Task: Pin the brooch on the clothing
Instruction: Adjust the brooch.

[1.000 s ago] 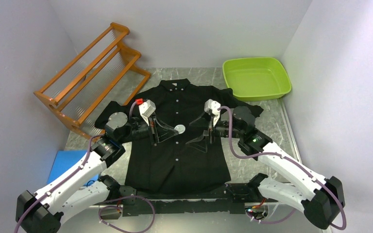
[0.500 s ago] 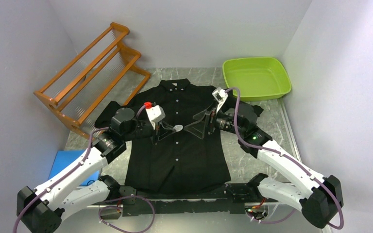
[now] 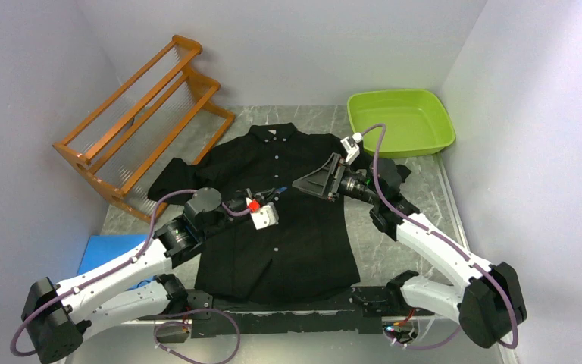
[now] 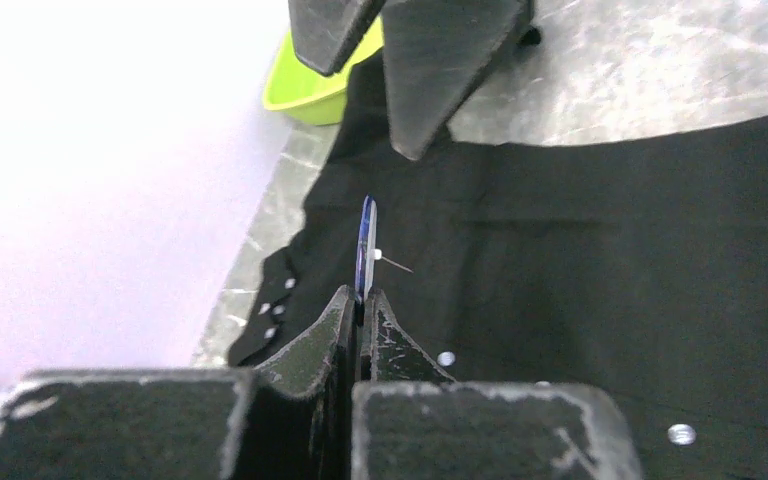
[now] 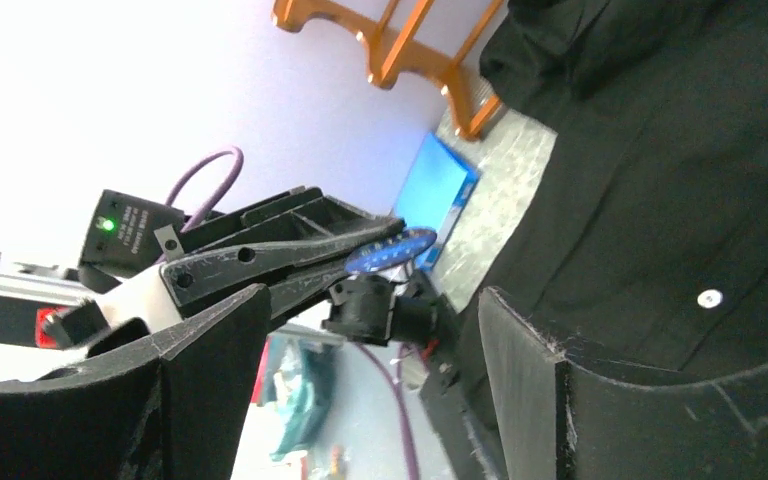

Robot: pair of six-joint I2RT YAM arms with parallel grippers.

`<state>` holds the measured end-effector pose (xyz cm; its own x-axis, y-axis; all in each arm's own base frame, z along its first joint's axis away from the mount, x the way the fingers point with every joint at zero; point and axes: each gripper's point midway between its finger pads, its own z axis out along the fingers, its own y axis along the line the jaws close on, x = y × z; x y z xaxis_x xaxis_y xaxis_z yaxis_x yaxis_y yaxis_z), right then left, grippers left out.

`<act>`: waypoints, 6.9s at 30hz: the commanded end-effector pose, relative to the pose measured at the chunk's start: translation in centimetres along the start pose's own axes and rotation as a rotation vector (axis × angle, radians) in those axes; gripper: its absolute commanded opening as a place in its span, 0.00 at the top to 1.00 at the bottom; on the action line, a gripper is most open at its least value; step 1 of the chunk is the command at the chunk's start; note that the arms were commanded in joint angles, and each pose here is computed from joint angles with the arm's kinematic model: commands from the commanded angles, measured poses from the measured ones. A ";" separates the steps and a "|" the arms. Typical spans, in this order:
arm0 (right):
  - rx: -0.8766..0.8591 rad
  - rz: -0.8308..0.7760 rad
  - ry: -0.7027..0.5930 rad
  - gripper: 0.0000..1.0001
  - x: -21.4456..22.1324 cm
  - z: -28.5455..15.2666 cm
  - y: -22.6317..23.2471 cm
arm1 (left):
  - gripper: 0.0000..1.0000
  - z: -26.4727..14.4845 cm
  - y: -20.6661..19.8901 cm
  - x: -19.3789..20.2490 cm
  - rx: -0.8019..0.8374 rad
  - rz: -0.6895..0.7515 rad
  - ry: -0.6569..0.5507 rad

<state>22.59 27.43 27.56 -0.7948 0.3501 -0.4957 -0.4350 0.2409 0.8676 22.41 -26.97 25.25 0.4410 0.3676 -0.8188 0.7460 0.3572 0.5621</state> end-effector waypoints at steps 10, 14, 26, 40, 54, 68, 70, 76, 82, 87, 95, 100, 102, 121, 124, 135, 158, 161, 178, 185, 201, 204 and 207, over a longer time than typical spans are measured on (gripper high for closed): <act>-0.115 0.145 0.091 0.42 1.3 2.5 3.1 | 0.97 -0.5 2.8 -1.5 -0.202 0.382 -0.030; -0.112 0.189 0.103 0.48 1.5 3.2 2.2 | 0.97 -0.4 2.4 -1.5 -0.196 0.386 -0.037; -0.155 0.212 0.140 0.70 1.3 4.0 2.9 | 0.97 -0.1 1.0 -0.3 -0.144 0.396 0.005; -0.097 0.172 0.219 0.35 3.0 3.7 1.3 | 0.97 -0.1 0.9 0.3 -0.135 0.412 0.036; -0.151 0.072 0.165 0.45 1.4 2.5 4.7 | 0.97 -1.0 1.1 -0.7 -0.130 0.221 0.035; -0.079 0.160 0.221 0.50 2.6 3.5 2.0 | 0.97 -0.6 1.0 0.0 -0.141 0.239 0.050; -0.076 0.162 0.221 0.49 2.6 3.6 1.8 | 0.97 -0.5 0.9 0.0 -0.134 0.245 0.049; -0.086 0.169 0.211 0.55 2.2 4.2 1.7 | 0.97 -0.2 0.4 0.2 -0.105 0.257 0.049; -0.067 0.165 0.214 0.70 2.0 4.8 1.3 | 0.97 0.0 0.2 0.5 -0.100 0.274 0.053; -0.047 0.174 0.232 0.72 2.5 5.1 0.2 | 0.97 -0.1 0.5 0.4 -0.110 0.301 0.051; -0.032 0.092 0.261 1.00 2.7 5.5 -1.1 | 0.78 0.0 -0.3 0.9 -0.077 0.305 0.068; 0.029 -0.136 0.291 1.00 2.8 4.9 -2.8 | 0.30 -0.3 0.0 1.4 -0.129 0.092 0.108; 0.062 -0.237 0.319 1.00 3.1 4.4 -4.0 | 0.22 -0.4 -0.2 1.2 -0.153 -0.048 0.095; 0.046 -0.675 0.490 1.00 3.9 -0.4 -3.8 | 0.22 -1.0 -3.2 3.0 -0.065 -1.331 0.064; -0.054 -0.642 0.530 1.00 4.6 -0.2 -2.4 | 0.30 -0.9 -3.1 0.5 0.103 -1.394 -0.051; -0.203 -0.593 0.524 1.00 4.4 0.3 1.2 | 0.46 -0.4 -3.7 -3.0 0.369 -1.359 -0.229; -0.130 -0.549 0.269 0.39 1.5 0.9 2.8 | 0.97 -0.7 -3.0 -3.6 0.313 -1.330 -0.271; -0.120 -0.473 0.221 0.49 1.0 1.2 3.2 | 0.97 -0.8 -2.8 -3.7 0.296 -1.326 -0.282; -0.089 -0.347 0.274 0.63 1.8 2.1 1.9 | 0.97 -1.1 -2.6 -4.0 0.283 -1.311 -0.302; -0.159 -0.328 0.324 0.85 2.7 2.1 2.5 | 0.98 -0.9 -2.6 -3.9 0.289 -1.320 -0.303; -0.169 -0.349 0.369 1.00 3.2 2.3 2.4 | 0.83 -0.6 -2.9 -3.0 0.277 -1.327 -0.271; -0.122 -0.385 0.380 1.00 2.8 2.5 1.3 | 0.51 -0.4 -3.3 -1.7 0.241 -1.340 -0.223; -0.067 -0.405 0.416 1.00 1.9 2.8 -0.3 | 0.29 -0.4 -3.7 0.7 0.151 -1.367 -0.142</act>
<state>20.43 30.97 25.95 -0.7019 -0.1089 -0.7039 -0.7104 0.1797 0.6805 19.07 -28.48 24.60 -0.6440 -0.2834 -0.7106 0.6996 0.1576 -0.6969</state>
